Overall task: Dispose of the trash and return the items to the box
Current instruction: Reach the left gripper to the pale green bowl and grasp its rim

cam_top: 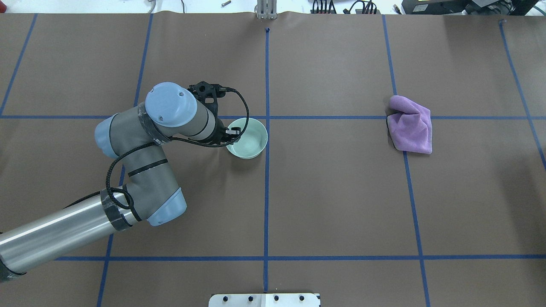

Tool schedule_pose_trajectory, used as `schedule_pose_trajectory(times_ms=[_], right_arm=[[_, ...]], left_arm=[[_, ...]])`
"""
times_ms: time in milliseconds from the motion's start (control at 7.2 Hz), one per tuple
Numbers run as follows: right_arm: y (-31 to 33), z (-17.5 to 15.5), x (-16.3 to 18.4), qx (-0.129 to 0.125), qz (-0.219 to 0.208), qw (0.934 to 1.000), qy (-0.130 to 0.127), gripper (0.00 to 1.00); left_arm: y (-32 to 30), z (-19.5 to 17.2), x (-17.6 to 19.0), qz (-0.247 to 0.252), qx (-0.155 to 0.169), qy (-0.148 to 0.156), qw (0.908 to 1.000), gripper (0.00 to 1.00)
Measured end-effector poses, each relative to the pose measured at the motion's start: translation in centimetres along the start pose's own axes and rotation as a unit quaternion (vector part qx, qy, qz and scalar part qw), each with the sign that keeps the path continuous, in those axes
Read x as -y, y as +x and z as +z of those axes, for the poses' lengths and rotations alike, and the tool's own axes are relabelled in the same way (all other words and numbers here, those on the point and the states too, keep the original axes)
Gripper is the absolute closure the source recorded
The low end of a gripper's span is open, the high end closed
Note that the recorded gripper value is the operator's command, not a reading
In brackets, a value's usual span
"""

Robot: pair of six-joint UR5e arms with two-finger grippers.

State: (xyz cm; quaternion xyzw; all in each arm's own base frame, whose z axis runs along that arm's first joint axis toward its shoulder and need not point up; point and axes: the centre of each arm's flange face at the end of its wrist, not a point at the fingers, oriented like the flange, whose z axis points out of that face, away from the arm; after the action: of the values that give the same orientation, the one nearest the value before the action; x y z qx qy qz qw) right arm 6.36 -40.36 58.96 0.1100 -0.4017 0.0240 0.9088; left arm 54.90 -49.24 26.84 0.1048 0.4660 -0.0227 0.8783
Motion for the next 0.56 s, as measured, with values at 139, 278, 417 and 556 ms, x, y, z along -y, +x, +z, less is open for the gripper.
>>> schedule_pose_trajectory(times_ms=[139, 278, 417, 556], right_arm=[[0.1, 0.0, 0.0, 0.000, 0.000, 1.0000, 0.000, 0.00], [0.1, 0.0, 0.0, 0.000, 0.000, 1.0000, 0.000, 0.00], [0.1, 0.1, 0.0, 0.000, 0.001, 1.0000, 0.000, 0.00], [0.1, 0.1, 0.0, 0.000, 0.001, 1.0000, 0.000, 0.00]], left_arm=[[0.5, -0.1, 0.2, 0.000, -0.006, 0.002, 1.0000, 1.00], [1.2, -0.6, 0.3, -0.002, -0.013, 0.005, 0.9999, 1.00], [1.7, -1.5, 0.3, -0.002, -0.022, 0.008, 0.9997, 1.00], [1.8, -3.0, 0.6, -0.002, -0.031, 0.014, 0.9994, 1.00]])
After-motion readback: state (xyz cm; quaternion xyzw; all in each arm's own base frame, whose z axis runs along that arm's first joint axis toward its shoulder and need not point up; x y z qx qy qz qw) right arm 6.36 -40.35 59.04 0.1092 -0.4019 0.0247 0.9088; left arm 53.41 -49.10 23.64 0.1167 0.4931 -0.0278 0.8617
